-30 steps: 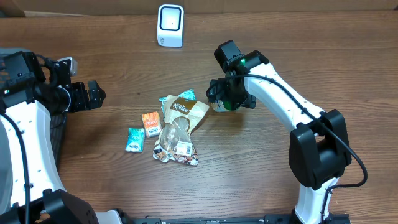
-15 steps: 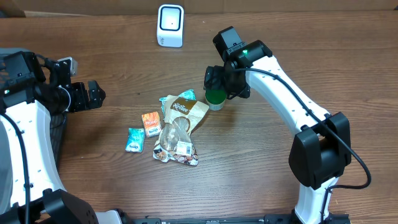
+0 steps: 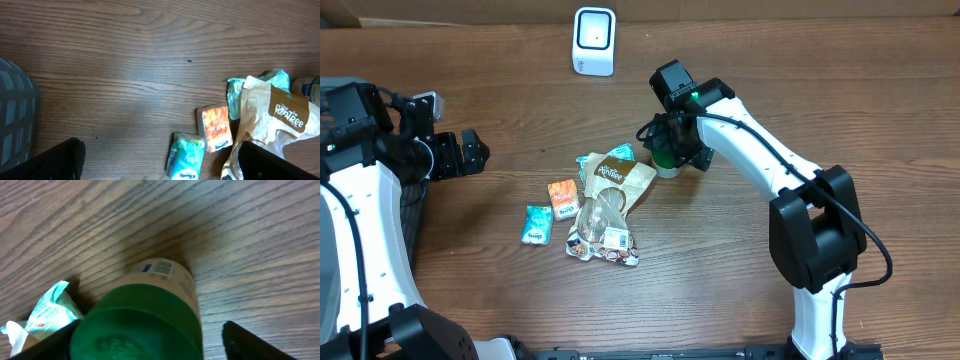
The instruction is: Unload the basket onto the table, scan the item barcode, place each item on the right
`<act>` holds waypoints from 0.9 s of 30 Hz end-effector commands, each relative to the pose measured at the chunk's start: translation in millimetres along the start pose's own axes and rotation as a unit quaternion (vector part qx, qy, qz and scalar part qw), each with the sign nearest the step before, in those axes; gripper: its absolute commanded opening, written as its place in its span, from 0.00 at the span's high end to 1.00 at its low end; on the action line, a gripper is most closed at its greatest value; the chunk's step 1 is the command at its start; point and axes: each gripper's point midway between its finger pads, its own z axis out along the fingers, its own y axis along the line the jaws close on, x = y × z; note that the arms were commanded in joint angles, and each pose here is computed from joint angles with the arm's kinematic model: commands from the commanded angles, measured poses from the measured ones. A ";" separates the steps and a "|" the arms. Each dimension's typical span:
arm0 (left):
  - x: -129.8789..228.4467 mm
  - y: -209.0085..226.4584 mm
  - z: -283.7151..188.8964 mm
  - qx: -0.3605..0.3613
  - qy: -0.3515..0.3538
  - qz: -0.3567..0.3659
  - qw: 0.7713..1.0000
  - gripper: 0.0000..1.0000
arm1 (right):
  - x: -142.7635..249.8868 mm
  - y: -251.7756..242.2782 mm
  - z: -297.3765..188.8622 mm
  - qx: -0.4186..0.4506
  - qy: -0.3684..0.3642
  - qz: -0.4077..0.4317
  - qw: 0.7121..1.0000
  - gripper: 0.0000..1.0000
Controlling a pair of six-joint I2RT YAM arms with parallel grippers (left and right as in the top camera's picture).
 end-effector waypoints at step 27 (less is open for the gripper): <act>-7.0 -5.3 -4.2 0.007 -0.011 0.017 1.000 0.00 | -5.0 -17.3 -30.4 0.044 0.026 -0.710 0.702 0.15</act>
